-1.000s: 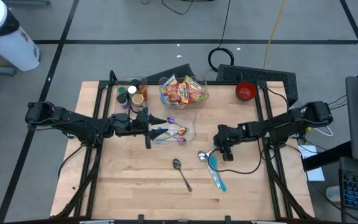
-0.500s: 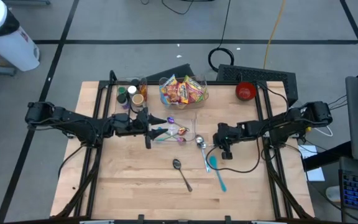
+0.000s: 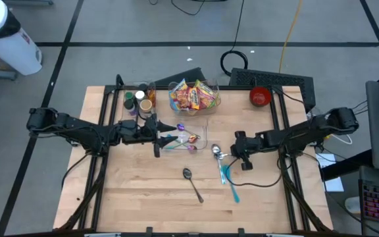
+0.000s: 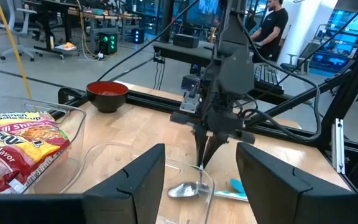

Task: Pick & Place Food Item
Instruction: Put the top blue and white spoon into the bottom transparent bin

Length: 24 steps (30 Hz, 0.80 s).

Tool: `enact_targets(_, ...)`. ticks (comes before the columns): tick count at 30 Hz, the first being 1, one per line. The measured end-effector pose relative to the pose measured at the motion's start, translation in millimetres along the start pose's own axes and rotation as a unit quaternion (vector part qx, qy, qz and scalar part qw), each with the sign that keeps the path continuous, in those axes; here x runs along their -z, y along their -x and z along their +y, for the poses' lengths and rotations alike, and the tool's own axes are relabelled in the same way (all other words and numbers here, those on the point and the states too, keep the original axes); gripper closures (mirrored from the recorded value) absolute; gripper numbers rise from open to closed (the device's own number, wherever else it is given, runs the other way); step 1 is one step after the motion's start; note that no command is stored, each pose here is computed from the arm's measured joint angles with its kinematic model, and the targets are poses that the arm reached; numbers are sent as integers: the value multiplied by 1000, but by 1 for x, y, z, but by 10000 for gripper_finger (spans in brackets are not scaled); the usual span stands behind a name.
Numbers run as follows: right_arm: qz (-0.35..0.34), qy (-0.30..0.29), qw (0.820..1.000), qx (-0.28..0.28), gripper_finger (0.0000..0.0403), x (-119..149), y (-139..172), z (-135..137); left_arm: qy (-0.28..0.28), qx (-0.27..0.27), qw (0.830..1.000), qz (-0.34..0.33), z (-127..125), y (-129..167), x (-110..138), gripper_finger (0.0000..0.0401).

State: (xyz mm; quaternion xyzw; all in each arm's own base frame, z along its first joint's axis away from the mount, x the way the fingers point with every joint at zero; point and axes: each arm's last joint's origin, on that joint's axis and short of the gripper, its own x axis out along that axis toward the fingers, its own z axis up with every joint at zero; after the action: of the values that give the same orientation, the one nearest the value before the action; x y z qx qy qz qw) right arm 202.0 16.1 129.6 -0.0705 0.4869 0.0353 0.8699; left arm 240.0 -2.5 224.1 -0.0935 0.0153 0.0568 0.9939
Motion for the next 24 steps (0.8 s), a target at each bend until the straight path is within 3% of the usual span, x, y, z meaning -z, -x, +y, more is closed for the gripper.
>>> enact_targets(4,3,-30,1000,-4,395,3,12,3,-1,-1,1000,4,0,0,1,194)
enact_targets(8,56,-88,995,-5,395,15,21,4,-1,-2,1000,7,0,0,1,194)
enact_targets(15,166,-183,969,0,397,30,36,5,-1,-3,1000,7,0,0,1,194)
enact_targets(24,195,-254,947,-24,397,3,61,9,-1,-3,1000,7,0,0,1,194)
